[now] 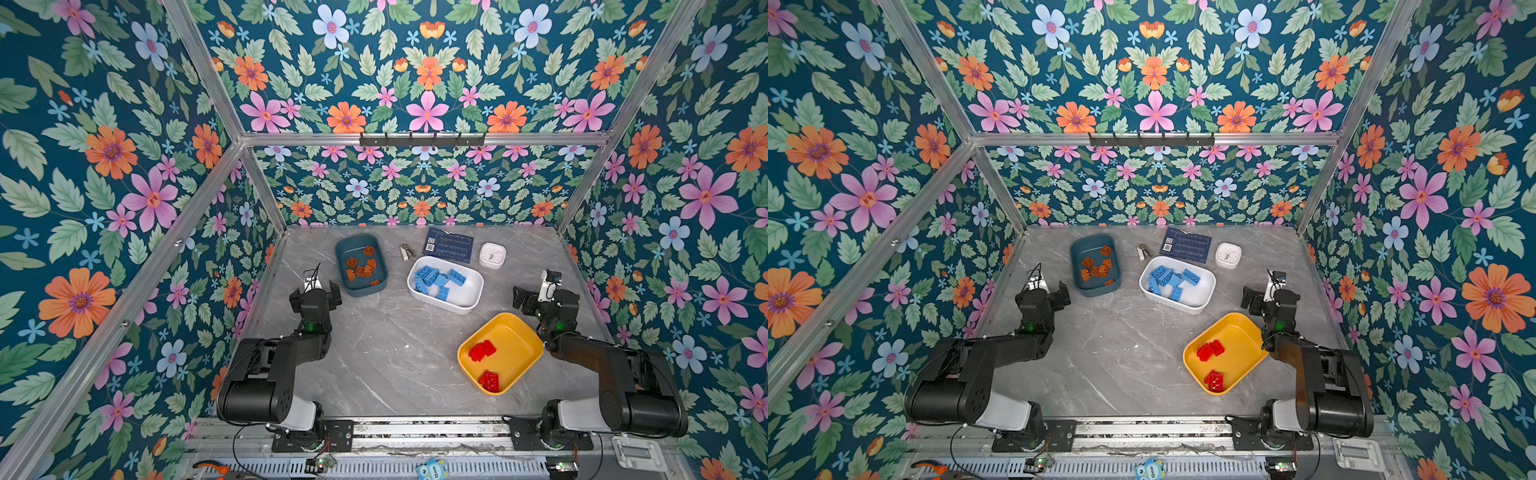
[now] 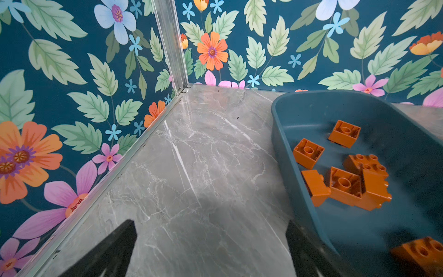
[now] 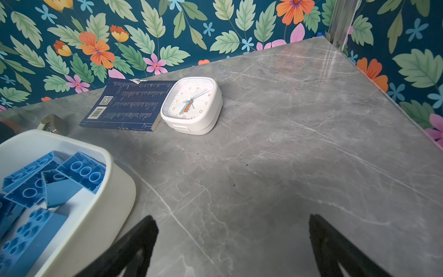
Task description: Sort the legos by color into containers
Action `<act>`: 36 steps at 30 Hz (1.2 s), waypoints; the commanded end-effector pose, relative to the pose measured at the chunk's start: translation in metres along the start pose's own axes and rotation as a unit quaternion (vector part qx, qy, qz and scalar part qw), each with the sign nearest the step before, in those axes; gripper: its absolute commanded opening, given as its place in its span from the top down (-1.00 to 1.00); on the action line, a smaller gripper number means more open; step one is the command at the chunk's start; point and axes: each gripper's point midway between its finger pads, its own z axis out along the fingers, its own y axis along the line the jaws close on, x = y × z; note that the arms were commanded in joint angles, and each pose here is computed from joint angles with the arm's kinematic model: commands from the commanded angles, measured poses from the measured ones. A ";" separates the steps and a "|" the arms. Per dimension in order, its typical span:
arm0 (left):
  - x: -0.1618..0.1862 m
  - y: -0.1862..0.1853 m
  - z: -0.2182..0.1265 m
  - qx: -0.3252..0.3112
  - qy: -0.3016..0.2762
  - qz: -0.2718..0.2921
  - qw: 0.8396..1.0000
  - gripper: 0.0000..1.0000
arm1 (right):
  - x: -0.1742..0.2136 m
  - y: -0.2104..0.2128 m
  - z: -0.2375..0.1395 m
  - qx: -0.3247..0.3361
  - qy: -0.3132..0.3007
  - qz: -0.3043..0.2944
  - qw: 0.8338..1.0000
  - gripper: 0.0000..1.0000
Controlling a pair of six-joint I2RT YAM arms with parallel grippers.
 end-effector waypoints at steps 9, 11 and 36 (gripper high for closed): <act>0.000 -0.004 -0.001 0.012 -0.003 -0.004 1.000 -1.00 | 0.000 0.002 0.001 -0.006 0.002 -0.006 1.000 -0.98; 0.002 -0.003 -0.001 0.011 -0.002 -0.005 1.000 -1.00 | 0.000 0.002 0.001 -0.006 0.003 -0.006 1.000 -0.98; -0.001 -0.010 0.001 0.031 0.000 0.000 1.000 -1.00 | 0.000 0.003 0.001 -0.008 0.004 -0.007 1.000 -0.98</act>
